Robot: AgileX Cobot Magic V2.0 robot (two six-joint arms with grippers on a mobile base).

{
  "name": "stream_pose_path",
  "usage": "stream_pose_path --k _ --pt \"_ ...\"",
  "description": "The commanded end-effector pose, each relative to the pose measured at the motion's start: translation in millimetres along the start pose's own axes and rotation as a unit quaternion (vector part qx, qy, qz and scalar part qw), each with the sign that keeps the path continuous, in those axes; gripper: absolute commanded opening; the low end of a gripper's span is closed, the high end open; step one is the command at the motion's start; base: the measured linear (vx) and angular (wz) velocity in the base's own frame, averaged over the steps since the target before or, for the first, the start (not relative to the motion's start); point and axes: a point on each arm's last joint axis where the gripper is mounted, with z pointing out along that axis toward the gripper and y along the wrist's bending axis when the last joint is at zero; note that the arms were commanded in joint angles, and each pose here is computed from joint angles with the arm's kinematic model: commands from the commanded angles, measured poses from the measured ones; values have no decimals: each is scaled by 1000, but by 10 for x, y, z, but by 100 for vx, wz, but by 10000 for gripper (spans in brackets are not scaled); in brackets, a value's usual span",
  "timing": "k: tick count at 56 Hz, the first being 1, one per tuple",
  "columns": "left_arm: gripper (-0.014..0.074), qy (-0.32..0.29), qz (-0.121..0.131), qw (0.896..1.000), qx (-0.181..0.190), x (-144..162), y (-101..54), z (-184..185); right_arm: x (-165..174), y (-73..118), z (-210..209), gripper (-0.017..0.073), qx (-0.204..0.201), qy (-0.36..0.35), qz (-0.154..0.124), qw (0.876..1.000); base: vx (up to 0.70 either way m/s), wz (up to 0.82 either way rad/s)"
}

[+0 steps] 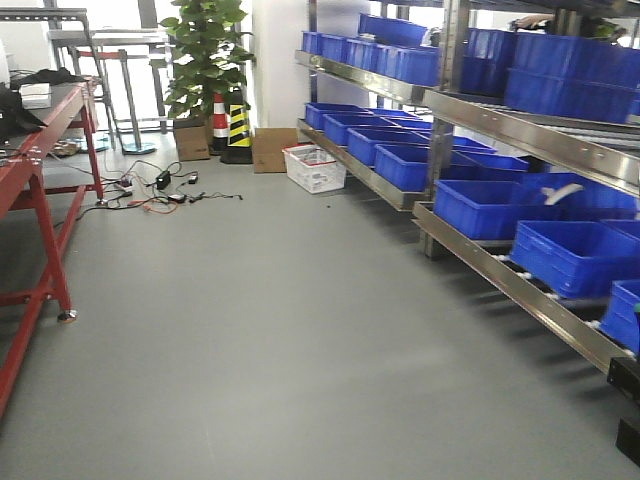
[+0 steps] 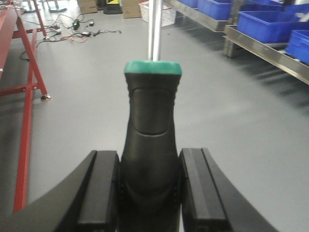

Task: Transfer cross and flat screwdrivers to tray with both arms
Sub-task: 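Hold both screwdrivers while the base drives to the roller shelf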

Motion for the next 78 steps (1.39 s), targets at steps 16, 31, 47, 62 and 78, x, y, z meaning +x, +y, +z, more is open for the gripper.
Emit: stream_pose_path --k 16,31,47,62,78 --pt "0 -58 -10 998 -5 -175 9 -35 -187 -24 -40 -8 16 -57 -3 998 68 14" --pt "0 -58 -10 998 -5 -175 9 -35 -185 -23 -39 -8 15 -55 -3 998 69 -4" --pt "0 -59 -10 998 -5 -176 9 -38 -185 -23 -39 -8 15 -55 -3 998 68 -25" --pt "0 -58 -10 998 -5 -175 9 -35 -174 -23 -22 -8 15 -50 -3 999 64 -36" --pt "0 -59 -10 998 -5 -176 9 -35 -153 -23 13 -8 13 -40 -2 999 55 -60"
